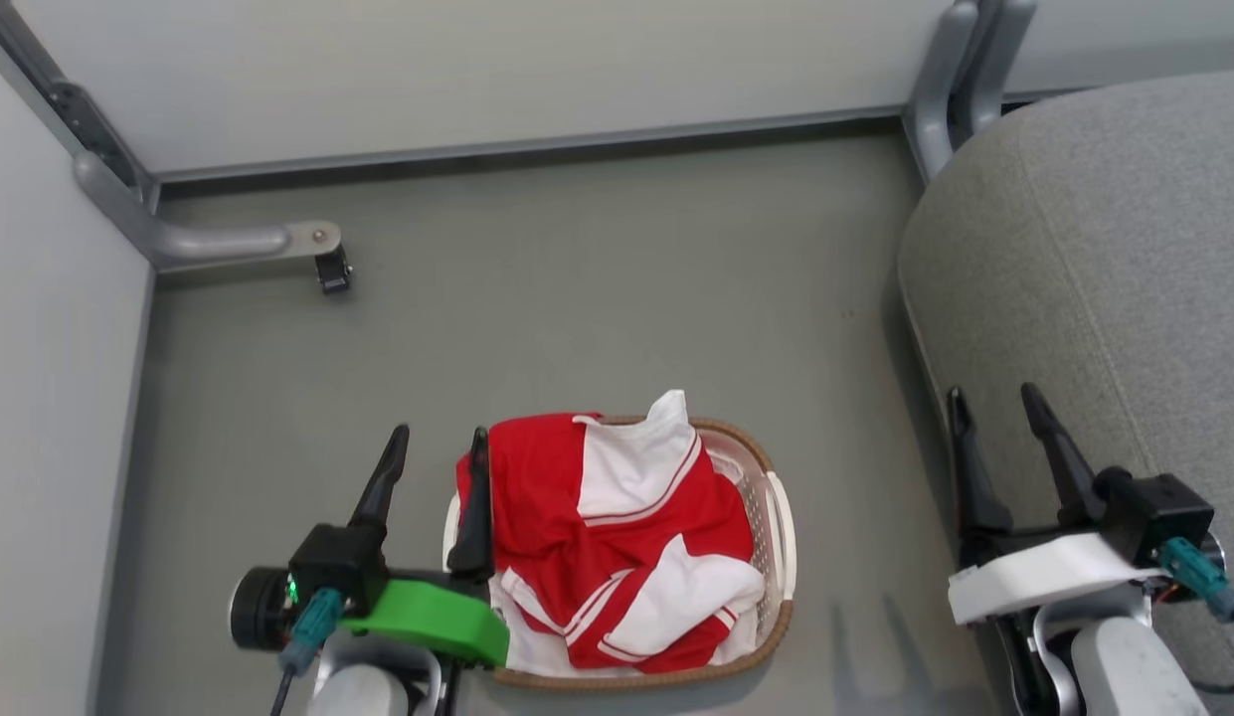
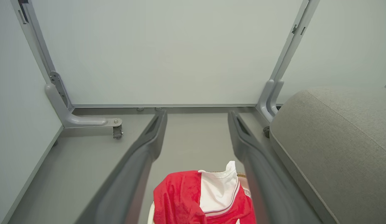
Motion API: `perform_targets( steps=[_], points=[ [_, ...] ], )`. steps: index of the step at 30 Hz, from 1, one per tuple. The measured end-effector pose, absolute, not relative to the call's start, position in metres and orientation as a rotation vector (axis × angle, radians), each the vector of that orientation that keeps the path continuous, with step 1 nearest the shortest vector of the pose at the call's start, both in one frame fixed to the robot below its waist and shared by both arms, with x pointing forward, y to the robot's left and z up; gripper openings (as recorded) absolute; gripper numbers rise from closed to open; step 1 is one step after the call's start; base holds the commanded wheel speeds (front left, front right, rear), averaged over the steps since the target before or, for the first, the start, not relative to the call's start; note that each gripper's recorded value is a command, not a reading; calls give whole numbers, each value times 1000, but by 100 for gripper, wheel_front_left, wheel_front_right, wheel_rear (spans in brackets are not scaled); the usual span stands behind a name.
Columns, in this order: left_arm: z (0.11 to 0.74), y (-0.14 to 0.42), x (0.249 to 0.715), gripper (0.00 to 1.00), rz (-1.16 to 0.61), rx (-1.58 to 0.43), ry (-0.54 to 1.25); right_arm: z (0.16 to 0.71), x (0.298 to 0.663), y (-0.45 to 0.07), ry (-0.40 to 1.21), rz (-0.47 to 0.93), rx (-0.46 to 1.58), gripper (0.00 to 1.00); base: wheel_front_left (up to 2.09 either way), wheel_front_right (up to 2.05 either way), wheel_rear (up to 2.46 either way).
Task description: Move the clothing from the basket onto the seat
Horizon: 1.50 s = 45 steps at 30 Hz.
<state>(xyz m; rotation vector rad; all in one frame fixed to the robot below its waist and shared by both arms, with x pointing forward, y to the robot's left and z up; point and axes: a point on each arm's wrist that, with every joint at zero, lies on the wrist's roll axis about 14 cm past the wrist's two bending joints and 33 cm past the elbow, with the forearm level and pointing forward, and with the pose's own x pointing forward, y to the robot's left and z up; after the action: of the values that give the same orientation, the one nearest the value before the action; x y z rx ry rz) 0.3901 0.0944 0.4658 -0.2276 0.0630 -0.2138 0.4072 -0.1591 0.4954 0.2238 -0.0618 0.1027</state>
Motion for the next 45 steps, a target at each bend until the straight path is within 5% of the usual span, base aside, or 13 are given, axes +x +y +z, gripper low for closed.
perform_targets(
  steps=[16,30,45],
  points=[
    [358,47,484,100,-448,-13,278,447,484,-177,-11,49,233,100,0,0,0],
    [216,-1,484,100,-821,255,587,372,494,-203,132,-31,233,100,0,0,0],
    [160,-33,467,100,-994,312,707,343,486,-219,202,-76,232,100,0,0,0]
  ],
)
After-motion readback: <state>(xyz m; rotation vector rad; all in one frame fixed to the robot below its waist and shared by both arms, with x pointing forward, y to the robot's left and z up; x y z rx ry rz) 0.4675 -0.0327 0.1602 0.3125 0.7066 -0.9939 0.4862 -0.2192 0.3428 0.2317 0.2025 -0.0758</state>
